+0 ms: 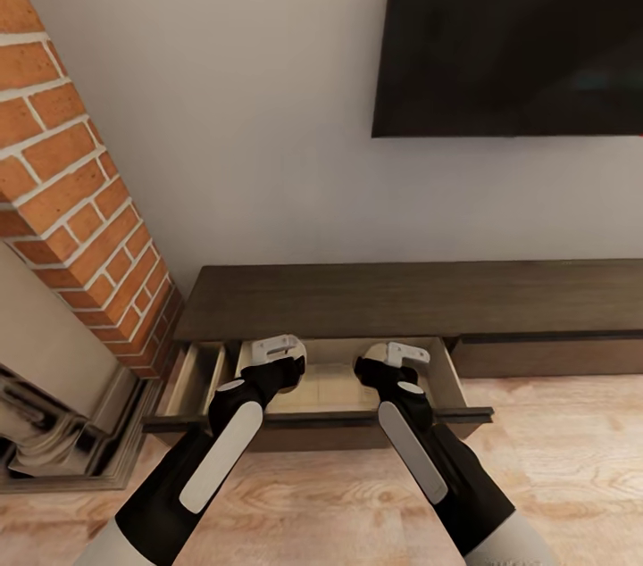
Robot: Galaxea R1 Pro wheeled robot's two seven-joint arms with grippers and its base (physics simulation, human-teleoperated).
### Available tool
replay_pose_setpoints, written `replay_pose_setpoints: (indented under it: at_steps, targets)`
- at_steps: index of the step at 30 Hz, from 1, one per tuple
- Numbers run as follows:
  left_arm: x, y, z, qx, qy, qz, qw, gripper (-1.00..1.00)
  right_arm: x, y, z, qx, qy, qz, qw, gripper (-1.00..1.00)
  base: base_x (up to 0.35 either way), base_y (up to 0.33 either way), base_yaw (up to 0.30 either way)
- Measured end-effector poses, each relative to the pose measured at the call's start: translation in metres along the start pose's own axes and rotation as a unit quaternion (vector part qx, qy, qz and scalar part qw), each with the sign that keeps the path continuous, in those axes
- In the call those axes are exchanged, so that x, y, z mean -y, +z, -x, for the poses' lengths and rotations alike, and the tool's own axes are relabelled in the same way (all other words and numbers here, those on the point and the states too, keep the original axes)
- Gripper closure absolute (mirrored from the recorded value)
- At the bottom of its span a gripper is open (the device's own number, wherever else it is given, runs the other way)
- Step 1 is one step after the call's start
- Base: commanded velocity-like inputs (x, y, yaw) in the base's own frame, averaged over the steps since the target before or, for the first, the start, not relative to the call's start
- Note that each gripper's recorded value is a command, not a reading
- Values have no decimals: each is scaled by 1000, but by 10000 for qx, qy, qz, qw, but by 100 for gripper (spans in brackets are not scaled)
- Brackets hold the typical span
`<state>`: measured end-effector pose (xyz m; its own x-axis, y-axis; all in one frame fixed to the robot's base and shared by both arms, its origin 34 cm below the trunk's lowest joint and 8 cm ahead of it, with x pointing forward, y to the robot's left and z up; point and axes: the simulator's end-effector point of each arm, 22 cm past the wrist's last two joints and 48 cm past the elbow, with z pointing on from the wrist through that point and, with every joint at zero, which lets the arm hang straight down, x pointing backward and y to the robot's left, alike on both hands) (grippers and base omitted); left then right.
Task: Place each of the two pumpkins and all three candles from the living room inside a cabinet in the living room (use any cabinet), then make sure every cabinet is closed, and position the cauldron so it is next to a table in the living room.
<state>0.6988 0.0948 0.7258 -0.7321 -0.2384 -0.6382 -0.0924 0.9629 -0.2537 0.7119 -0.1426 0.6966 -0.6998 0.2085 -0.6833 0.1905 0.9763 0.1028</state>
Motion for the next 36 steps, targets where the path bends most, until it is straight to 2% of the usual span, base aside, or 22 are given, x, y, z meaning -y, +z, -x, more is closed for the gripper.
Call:
replay_pose_setpoints:
  at_steps: [6, 18, 22, 26, 31, 33, 36]
  targets:
    - [-1, 0, 0, 2, 8, 5, 10000, 100, 9, 12, -5, -26, 27, -149, 9999, 100, 34, 0, 0]
    - [0, 0, 1, 10, 10, -8, 10000, 100, 6, 14, -4, -59, 63, -129, 9999, 100, -33, 0, 0]
    - [-3, 1, 0, -27, 12, 17, 10000, 100, -12, 10, -1, -47, 117, 19, 9999, 100, -2, 0, 0]
    - [-6, 2, -3, -93, -36, 48, 9999, 100, -31, 8, 18, 57, 149, 152, 9998, 100, 0, 0, 0]
    - [-20, 9, -12, -300, -76, 210, 9993, 100, -35, 12, 17, 7, 93, 175, 9998, 100, 0, 0, 0]
    - [-31, 11, -10, -355, -189, 304, 9987, 100, -35, 14, 16, -12, 81, 190, 9998, 100, 0, 0, 0]
    - [-33, 12, -8, -384, -329, 310, 9982, 100, -36, 14, 14, -34, 77, 197, 9998, 100, 0, 0, 0]
